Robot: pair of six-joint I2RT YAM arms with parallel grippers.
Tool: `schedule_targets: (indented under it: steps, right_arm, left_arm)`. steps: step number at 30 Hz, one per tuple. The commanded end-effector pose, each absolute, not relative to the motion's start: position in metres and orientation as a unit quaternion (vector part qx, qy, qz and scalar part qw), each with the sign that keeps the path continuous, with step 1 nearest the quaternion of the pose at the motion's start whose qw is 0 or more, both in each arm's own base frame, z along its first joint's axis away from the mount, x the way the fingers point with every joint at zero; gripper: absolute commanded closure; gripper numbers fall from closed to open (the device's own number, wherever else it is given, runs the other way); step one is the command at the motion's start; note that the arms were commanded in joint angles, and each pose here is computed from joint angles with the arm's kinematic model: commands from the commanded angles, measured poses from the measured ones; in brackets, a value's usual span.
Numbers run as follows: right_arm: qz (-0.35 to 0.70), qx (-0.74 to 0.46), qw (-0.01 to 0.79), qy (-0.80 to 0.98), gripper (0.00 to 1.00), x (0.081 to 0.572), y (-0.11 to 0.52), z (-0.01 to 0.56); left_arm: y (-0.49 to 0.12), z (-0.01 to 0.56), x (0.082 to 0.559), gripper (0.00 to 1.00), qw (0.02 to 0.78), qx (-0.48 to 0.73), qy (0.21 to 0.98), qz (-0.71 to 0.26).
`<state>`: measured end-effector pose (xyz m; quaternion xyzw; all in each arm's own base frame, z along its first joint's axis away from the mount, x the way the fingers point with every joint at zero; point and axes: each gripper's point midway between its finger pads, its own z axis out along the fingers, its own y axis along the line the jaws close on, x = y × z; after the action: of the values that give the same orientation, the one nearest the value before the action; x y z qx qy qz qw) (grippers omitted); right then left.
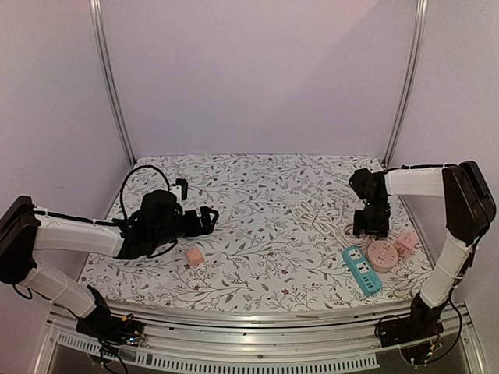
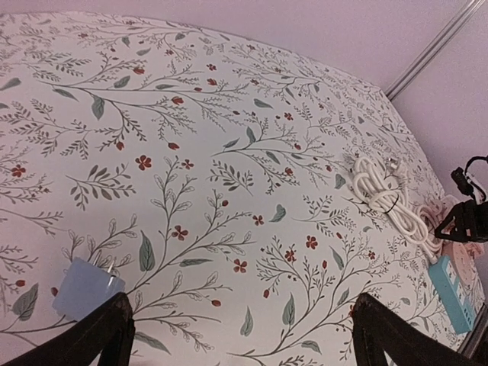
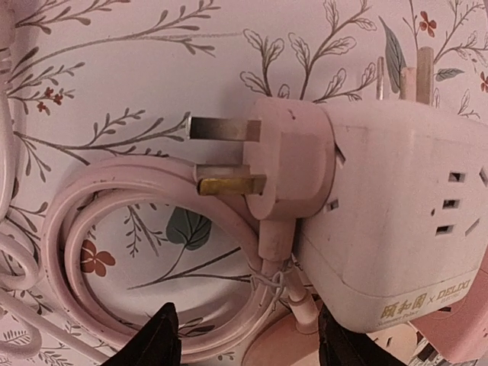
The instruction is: Insert the plug
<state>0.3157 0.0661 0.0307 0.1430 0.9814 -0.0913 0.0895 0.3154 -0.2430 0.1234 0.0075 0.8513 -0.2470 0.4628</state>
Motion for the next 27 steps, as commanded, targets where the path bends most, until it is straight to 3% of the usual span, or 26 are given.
schedule_targets:
  steps: [1,5,10,19,27]
  right_arm:
    - [-0.112,0.139,0.103,0.979,0.41,0.328,0.063,0.026]
    - [-0.115,0.137,0.1,0.979,0.48,0.329,0.063,0.019]
    - [-0.098,0.136,0.094,0.981,0.71,0.328,0.07,0.011]
    - [-0.051,0.125,0.09,0.987,0.99,0.323,0.103,0.007]
    - [-0.012,0.088,0.115,0.989,1.0,0.336,0.18,0.017]
  left_arm:
    - [-0.243,0.123,0.312,0.01,0.466,0.009,0.849,-0.248]
    - [-0.243,0.124,0.312,0.01,0.467,0.009,0.849,-0.249]
    - [-0.243,0.123,0.312,0.01,0.466,0.009,0.849,-0.249]
    - [-0.244,0.124,0.312,0.01,0.466,0.007,0.848,-0.252]
    - [-0.242,0.125,0.31,0.01,0.467,0.007,0.848,-0.252]
